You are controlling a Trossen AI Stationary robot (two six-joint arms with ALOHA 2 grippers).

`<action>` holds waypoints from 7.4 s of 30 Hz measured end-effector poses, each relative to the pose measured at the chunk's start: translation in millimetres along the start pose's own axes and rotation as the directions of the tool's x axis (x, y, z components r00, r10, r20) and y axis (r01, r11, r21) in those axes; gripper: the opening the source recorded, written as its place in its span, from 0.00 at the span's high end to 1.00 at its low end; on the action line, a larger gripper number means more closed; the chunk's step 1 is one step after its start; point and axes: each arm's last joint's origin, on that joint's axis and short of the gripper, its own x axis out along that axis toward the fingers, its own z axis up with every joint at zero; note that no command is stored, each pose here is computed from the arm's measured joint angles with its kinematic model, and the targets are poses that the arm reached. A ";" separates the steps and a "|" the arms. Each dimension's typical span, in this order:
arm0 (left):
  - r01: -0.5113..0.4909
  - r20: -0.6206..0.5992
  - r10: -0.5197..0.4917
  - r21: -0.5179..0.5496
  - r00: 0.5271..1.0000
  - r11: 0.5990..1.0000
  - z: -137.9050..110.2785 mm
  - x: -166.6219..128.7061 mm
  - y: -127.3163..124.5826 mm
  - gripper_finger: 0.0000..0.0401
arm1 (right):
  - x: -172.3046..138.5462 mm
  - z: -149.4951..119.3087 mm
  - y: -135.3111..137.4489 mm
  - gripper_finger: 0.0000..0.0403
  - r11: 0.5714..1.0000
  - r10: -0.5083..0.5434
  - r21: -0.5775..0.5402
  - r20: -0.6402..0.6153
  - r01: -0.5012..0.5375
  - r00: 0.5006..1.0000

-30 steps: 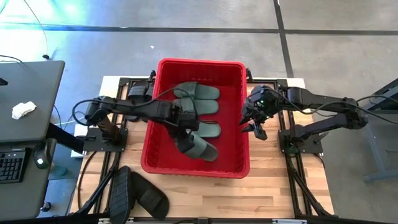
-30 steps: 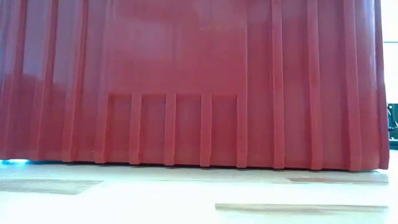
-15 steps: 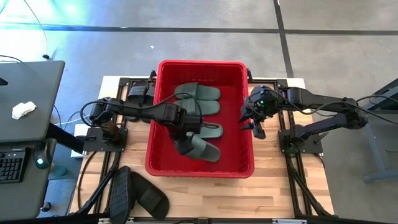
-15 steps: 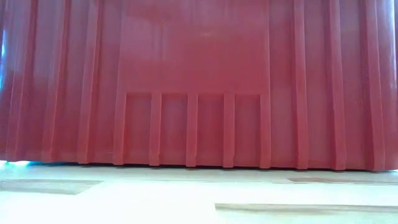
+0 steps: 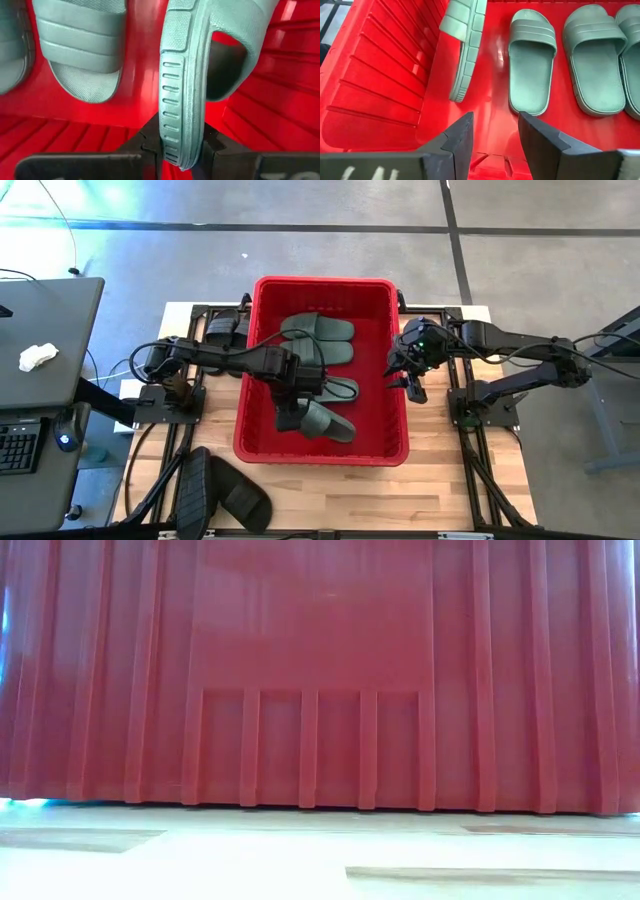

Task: Pick and place slides into bin
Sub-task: Put the green slide into the red container

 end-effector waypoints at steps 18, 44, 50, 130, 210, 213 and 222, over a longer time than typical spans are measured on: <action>0.000 -0.019 0.001 0.068 1.000 0.998 -1.7 0.1 0.3 0.47 | 0.0 -0.4 0.0 0.64 1.000 -0.001 0.002 -0.004 0.001 1.000; -0.052 -0.063 0.240 0.894 0.969 0.444 -9.7 -1.3 8.6 0.65 | 42.5 14.7 -12.5 0.64 0.995 -0.026 0.099 -0.032 0.029 0.999; 0.042 -0.051 0.140 0.997 0.989 0.066 -7.0 -0.4 5.1 0.65 | 45.4 11.1 -13.1 0.64 0.991 -0.035 0.128 -0.081 0.046 0.996; -0.414 0.482 0.128 0.552 0.867 0.724 -9.2 -155.1 128.2 0.66 | 108.1 18.9 -48.6 0.64 0.877 0.303 0.398 -0.024 -0.269 0.953; -0.448 0.799 0.060 0.272 0.599 0.852 -67.8 -196.0 276.3 0.66 | 215.5 9.1 -78.1 0.92 0.761 0.583 0.465 -0.185 -0.452 0.791; -0.450 0.798 0.063 0.271 0.600 0.851 -67.8 -196.0 276.4 0.66 | 204.7 7.4 -79.7 0.92 0.726 0.635 0.468 -0.174 -0.505 0.753; -0.457 0.801 0.067 0.270 0.596 0.847 -67.5 -196.5 276.7 0.66 | 199.1 11.1 -75.0 0.93 0.734 0.656 0.407 -0.220 -0.543 0.722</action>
